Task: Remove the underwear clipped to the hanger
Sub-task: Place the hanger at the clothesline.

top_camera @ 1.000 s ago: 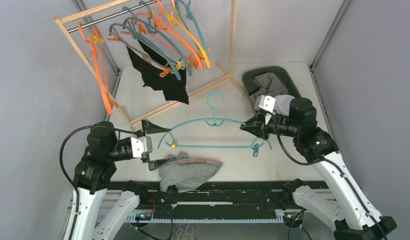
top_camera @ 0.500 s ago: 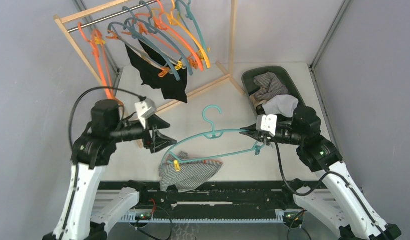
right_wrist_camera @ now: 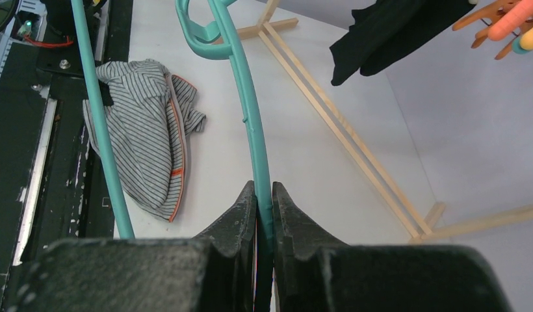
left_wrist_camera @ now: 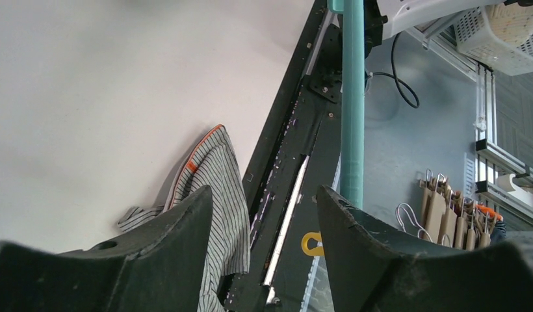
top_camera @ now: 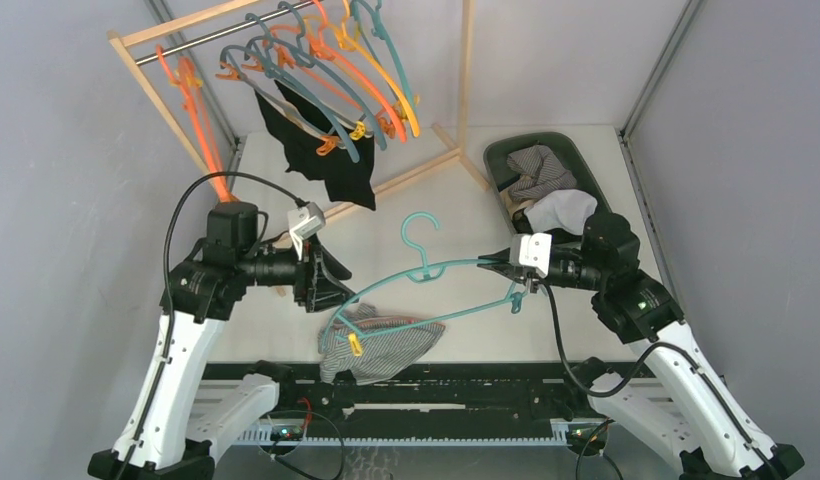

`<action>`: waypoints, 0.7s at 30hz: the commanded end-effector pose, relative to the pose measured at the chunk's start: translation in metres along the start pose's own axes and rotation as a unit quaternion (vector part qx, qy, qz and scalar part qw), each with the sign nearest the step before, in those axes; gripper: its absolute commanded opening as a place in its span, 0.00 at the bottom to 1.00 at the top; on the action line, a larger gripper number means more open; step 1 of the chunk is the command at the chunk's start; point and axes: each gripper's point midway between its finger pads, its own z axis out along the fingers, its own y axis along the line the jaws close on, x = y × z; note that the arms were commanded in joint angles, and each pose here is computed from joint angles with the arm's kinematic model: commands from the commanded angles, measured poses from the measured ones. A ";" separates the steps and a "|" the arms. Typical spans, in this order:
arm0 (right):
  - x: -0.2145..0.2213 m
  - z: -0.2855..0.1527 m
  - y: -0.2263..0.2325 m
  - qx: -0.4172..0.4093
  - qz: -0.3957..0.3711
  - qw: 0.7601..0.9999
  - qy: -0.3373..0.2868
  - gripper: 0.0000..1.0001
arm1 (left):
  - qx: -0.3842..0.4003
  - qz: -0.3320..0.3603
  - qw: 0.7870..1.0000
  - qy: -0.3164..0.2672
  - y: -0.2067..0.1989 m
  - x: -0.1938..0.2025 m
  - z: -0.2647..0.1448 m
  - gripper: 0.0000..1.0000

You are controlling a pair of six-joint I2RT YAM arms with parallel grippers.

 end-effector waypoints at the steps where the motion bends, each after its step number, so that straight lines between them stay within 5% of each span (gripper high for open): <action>1: -0.001 0.002 0.003 -0.018 -0.028 0.999 -0.004 0.00 | 0.023 0.010 0.999 -0.020 -0.012 -0.004 -0.001 0.65; 14: -0.005 0.006 0.004 -0.025 -0.016 0.999 -0.016 0.00 | 0.034 0.030 0.998 -0.034 -0.020 0.006 -0.001 0.75; 21: -0.017 0.007 -0.011 0.005 -0.019 0.999 -0.033 0.00 | 0.063 0.012 0.998 -0.028 -0.024 0.018 0.003 0.70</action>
